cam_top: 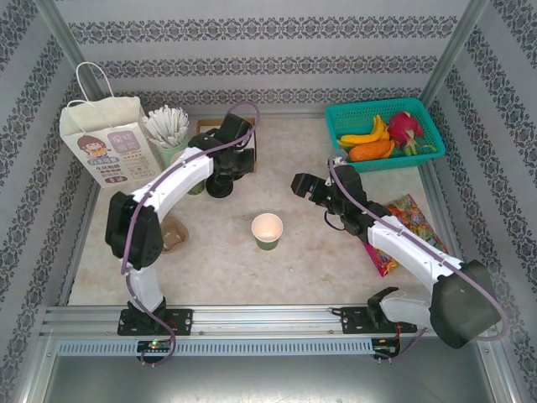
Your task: Pack the takeout coffee
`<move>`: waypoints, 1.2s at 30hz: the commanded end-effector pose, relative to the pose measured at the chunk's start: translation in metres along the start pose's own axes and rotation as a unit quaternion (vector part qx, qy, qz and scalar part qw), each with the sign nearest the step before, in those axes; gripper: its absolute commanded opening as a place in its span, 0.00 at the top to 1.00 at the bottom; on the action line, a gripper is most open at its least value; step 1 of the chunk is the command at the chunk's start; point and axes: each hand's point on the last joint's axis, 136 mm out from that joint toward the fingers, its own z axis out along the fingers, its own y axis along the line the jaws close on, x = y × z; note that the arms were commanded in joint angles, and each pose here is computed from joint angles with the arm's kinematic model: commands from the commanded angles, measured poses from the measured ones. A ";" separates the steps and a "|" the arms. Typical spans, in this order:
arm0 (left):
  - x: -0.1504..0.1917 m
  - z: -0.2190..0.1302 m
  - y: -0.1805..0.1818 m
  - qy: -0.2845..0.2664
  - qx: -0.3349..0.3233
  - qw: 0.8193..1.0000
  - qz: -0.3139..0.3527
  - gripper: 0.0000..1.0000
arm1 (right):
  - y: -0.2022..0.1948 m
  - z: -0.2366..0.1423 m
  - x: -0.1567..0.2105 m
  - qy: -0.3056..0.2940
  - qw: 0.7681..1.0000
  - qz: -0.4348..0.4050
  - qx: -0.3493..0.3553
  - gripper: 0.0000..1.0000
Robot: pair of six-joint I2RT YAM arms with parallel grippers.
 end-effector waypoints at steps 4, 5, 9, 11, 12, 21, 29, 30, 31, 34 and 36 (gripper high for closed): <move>-0.041 -0.064 -0.050 -0.084 0.187 0.978 -0.048 1.00 | 0.051 -0.011 -0.014 -0.023 0.992 -0.028 -0.120 0.05; -0.044 -0.071 -0.053 -0.088 0.205 0.973 -0.057 1.00 | 0.057 -0.012 -0.014 -0.022 0.990 -0.037 -0.132 0.05; -0.058 -0.107 -0.078 -0.102 0.322 0.937 -0.092 1.00 | 0.077 -0.019 -0.022 -0.041 0.980 -0.047 -0.187 0.03; -0.065 -0.128 -0.089 -0.120 0.374 0.915 -0.092 1.00 | 0.078 -0.019 -0.034 -0.058 0.980 0.011 -0.190 0.03; -0.069 -0.139 -0.093 -0.131 0.394 0.905 -0.094 1.00 | 0.076 -0.018 -0.042 -0.053 0.978 0.062 -0.194 0.03; -0.117 -0.191 -0.099 -0.246 0.526 0.790 -0.198 1.00 | 0.107 -0.013 -0.083 -0.048 0.849 0.426 -0.309 0.02; -0.134 -0.189 -0.101 -0.275 0.570 0.731 -0.254 1.00 | 0.157 -0.001 -0.109 -0.018 0.710 0.581 -0.396 0.02; -0.135 -0.188 -0.100 -0.278 0.571 0.728 -0.258 1.00 | 0.165 -0.002 -0.113 -0.015 0.704 0.582 -0.407 0.02; -0.136 -0.187 -0.098 -0.283 0.572 0.724 -0.262 1.00 | 0.173 -0.005 -0.118 -0.013 0.698 0.581 -0.418 0.02; -0.137 -0.184 -0.093 -0.293 0.577 0.711 -0.275 1.00 | 0.186 -0.011 -0.129 -0.016 0.684 0.585 -0.435 0.02; -0.138 -0.184 -0.092 -0.293 0.586 0.701 -0.281 1.00 | 0.188 -0.012 -0.133 -0.026 0.672 0.595 -0.440 0.02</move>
